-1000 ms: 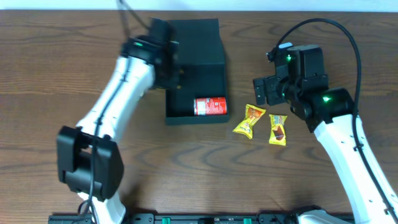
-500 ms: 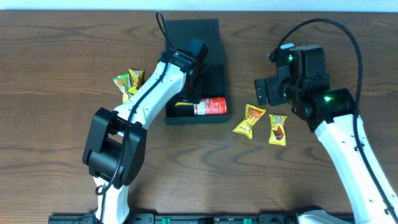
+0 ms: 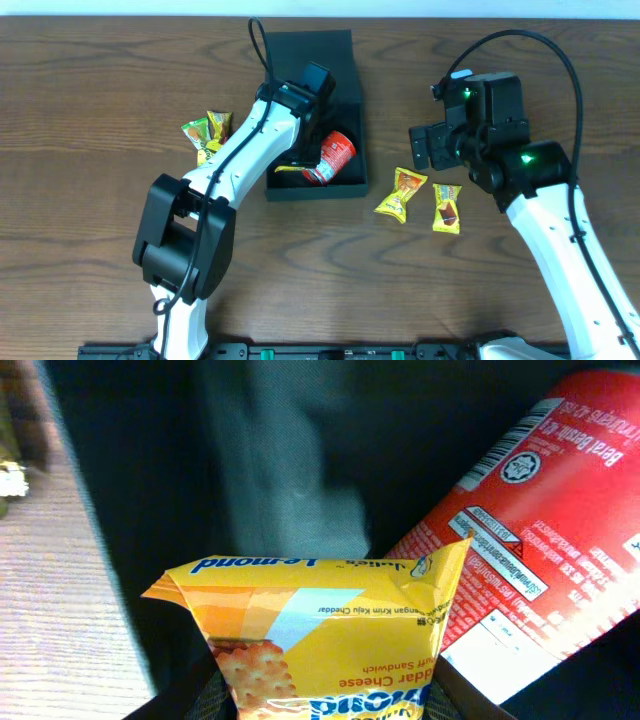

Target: Pack container

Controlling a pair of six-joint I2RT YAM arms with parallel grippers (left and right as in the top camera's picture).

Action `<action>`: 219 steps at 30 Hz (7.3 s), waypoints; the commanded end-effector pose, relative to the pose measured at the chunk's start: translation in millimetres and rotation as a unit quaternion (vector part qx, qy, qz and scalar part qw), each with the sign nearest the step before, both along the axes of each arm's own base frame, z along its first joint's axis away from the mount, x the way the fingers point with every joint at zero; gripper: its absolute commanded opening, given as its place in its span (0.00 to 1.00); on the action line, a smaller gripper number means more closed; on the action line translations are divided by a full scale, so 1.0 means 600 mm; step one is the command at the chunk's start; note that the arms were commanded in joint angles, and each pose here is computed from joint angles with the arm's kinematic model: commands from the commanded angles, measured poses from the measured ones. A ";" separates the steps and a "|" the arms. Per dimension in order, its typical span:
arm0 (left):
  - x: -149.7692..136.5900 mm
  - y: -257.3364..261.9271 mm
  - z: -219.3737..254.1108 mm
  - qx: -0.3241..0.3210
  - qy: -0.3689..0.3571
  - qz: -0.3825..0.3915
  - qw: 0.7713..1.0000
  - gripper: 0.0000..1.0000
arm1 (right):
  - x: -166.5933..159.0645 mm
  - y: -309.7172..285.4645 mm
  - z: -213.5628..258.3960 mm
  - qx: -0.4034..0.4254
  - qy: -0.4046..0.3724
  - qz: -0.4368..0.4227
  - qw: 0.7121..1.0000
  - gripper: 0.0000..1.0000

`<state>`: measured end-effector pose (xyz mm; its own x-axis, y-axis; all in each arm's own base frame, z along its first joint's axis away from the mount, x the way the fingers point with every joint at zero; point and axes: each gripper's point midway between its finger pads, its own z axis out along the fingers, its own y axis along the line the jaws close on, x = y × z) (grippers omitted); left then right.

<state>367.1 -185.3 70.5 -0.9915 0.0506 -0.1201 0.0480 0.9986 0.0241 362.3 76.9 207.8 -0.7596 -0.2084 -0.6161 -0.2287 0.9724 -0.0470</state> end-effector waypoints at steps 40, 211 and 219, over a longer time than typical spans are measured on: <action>-0.029 0.015 0.001 0.024 -0.003 0.013 1.000 0.17 | 0.001 0.016 0.003 0.027 -0.001 0.021 0.999 0.99; 0.090 0.279 0.397 -0.156 -0.284 0.196 0.926 0.06 | 0.118 0.363 -0.275 -0.036 0.080 0.235 0.968 0.01; 0.086 0.272 0.395 -0.165 -0.275 0.192 0.927 0.06 | 0.130 0.335 -0.286 -0.072 0.078 0.188 0.976 0.02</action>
